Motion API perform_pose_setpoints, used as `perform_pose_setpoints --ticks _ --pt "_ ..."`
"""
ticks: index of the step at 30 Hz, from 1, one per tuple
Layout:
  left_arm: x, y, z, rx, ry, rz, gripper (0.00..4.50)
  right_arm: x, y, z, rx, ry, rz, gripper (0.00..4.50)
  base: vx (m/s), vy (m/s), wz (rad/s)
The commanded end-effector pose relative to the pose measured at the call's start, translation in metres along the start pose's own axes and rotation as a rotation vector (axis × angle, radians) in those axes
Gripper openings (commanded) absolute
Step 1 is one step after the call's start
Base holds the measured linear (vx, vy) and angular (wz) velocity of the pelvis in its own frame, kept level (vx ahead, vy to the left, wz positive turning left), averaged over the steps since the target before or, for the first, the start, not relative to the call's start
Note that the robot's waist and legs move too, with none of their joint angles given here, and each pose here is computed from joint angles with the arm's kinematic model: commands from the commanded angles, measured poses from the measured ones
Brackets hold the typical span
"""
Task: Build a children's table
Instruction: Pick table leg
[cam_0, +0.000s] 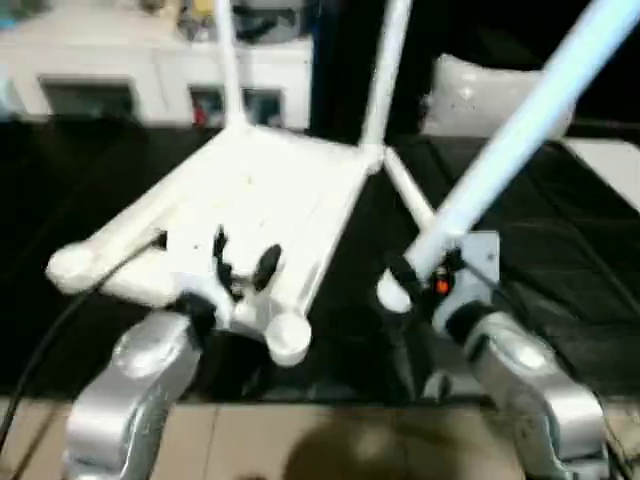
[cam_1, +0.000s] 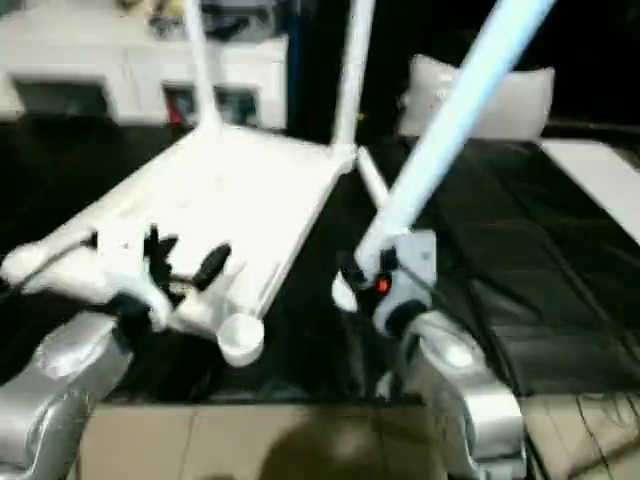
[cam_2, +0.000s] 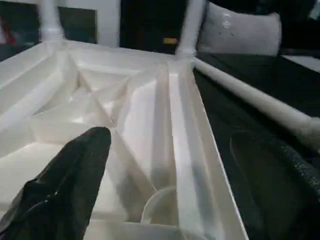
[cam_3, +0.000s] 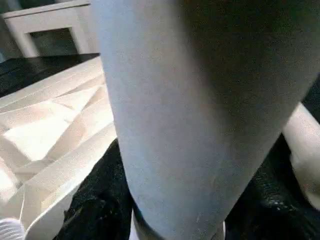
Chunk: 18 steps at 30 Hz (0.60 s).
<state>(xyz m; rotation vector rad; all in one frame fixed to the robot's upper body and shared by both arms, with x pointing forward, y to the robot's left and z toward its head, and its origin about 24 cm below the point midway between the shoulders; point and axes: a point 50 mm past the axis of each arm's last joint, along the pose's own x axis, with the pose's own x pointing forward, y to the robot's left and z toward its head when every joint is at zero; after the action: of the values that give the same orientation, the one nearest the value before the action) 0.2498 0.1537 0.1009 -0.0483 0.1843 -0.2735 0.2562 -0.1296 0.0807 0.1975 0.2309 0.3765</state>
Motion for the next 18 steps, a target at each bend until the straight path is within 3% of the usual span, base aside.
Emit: perform_pose_setpoints --ticks 1,11,18 --pt "0.001 -0.004 0.002 0.005 -0.006 0.0 4.34 0.0 -0.001 0.005 0.0 -0.009 0.006 1.9 -0.131 0.156 0.05" --pt "-0.006 0.003 0.002 -0.006 -0.02 0.059 4.34 0.001 0.009 -0.001 0.032 0.046 0.1 1.9 -0.021 0.001 -0.02" --pt "-0.008 0.001 0.003 -0.01 -0.027 0.041 4.34 0.002 0.01 0.005 0.0 0.029 0.123 1.9 0.002 -0.003 0.03"
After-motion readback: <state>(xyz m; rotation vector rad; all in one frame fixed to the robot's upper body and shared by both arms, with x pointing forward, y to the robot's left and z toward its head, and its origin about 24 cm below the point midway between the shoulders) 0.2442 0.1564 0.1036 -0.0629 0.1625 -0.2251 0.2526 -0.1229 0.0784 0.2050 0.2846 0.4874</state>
